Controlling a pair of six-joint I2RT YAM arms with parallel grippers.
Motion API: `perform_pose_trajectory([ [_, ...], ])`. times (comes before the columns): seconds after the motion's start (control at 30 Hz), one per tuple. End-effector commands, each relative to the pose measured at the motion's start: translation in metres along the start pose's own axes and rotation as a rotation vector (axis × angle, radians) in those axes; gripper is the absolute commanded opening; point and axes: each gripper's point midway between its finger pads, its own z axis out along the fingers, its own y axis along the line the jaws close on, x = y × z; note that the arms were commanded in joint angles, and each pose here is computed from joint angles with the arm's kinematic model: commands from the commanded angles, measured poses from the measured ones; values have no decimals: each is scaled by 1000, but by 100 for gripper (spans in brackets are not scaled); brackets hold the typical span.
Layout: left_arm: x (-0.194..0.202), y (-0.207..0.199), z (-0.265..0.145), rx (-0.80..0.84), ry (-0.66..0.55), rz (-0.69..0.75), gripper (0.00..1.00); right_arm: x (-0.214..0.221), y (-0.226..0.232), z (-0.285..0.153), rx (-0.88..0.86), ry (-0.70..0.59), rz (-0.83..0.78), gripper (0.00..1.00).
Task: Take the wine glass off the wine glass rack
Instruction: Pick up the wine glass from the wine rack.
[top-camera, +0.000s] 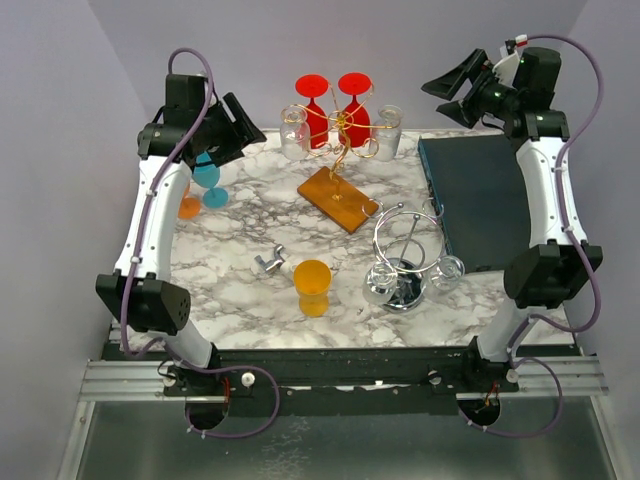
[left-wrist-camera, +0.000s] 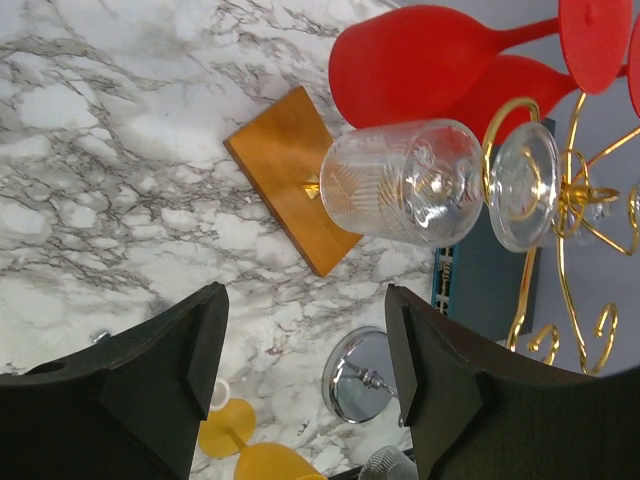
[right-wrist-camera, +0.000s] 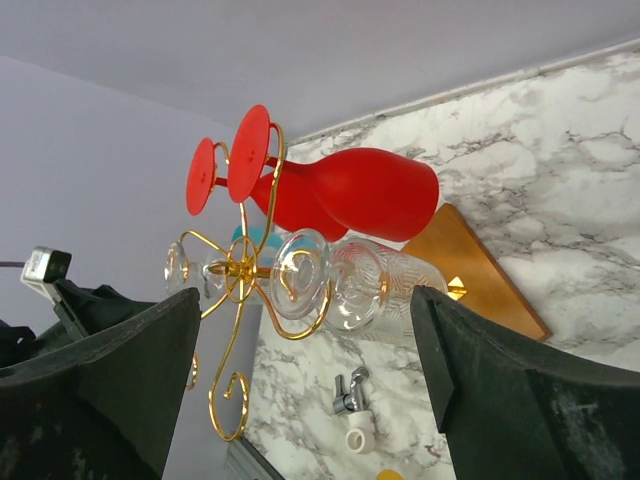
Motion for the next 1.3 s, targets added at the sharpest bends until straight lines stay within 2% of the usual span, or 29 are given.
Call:
perform_pose_trajectory([
  [0.0,8,-32,-32,156,-21,7,70,3,4,10,-89,49,3,88],
  [0.33,23,-40,-41,215,-6,-5,71,24,-9,33,-148,146,99,70],
  [0.83,30,-39,-36,225,4,-11,71,50,-7,65,-162,218,150,54],
  [1.27,35,-34,-32,218,14,-17,71,57,-2,71,-173,234,163,40],
])
